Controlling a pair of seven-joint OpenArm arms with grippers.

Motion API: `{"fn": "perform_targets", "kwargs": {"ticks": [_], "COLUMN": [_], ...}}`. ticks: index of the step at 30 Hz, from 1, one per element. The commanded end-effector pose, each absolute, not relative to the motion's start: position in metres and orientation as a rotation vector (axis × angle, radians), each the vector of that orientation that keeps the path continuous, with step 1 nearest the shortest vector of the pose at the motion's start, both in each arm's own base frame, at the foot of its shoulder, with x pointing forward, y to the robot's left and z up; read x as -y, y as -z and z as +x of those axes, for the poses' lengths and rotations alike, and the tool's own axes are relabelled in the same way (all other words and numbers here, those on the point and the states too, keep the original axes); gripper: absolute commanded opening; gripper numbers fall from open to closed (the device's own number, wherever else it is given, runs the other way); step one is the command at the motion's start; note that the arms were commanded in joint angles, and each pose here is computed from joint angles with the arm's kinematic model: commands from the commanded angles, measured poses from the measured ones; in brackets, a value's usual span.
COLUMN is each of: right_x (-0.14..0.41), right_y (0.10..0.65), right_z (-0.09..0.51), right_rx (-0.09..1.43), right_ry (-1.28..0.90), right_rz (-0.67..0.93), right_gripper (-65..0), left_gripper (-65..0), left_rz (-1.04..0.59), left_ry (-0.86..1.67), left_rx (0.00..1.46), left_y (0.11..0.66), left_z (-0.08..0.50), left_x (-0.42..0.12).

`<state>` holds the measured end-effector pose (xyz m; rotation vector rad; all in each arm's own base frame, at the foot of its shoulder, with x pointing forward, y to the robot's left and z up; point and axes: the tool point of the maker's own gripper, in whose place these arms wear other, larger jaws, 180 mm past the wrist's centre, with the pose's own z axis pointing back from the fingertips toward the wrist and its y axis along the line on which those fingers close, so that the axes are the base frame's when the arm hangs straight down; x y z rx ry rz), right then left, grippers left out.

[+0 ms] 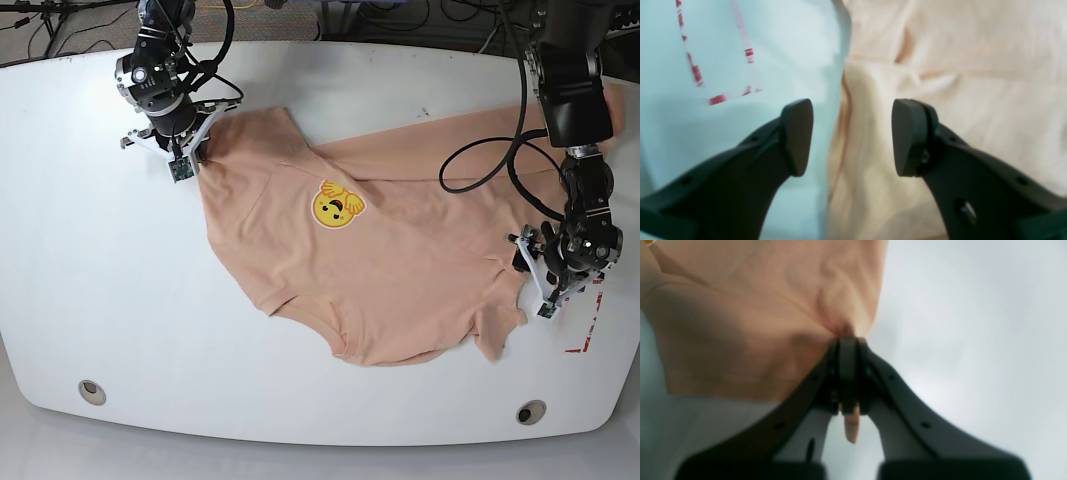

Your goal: Fold the T-shirt properly

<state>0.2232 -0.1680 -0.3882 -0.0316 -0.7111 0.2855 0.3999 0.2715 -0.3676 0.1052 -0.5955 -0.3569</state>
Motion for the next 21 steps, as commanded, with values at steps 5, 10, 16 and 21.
{"fn": "perform_targets", "kwargs": {"ticks": [5,10,16,21], "right_x": [0.168,0.168,0.168,0.168], "right_y": [0.377,0.377,0.377,0.376], "right_z": [0.232,0.232,0.232,0.233], "right_rx": [0.763,0.763,0.764,0.766], "right_ry": [-0.286,-0.286,-0.286,-0.286], "right_rz": [-0.034,-0.034,-0.034,-0.035], "right_gripper": [-64.8,-64.8,-64.8,-64.8], "left_gripper": [-33.1,-36.8,-36.9,-43.6], "left_rz": [0.081,0.055,0.046,0.045], "left_ry": [0.326,0.312,0.304,0.304], "left_rx": [0.624,0.615,0.593,0.59], "left_y": [0.363,0.377,0.385,0.387], "left_z": [0.417,0.415,0.411,0.409], "left_x": [-0.276,-0.275,-0.276,-0.276]}}
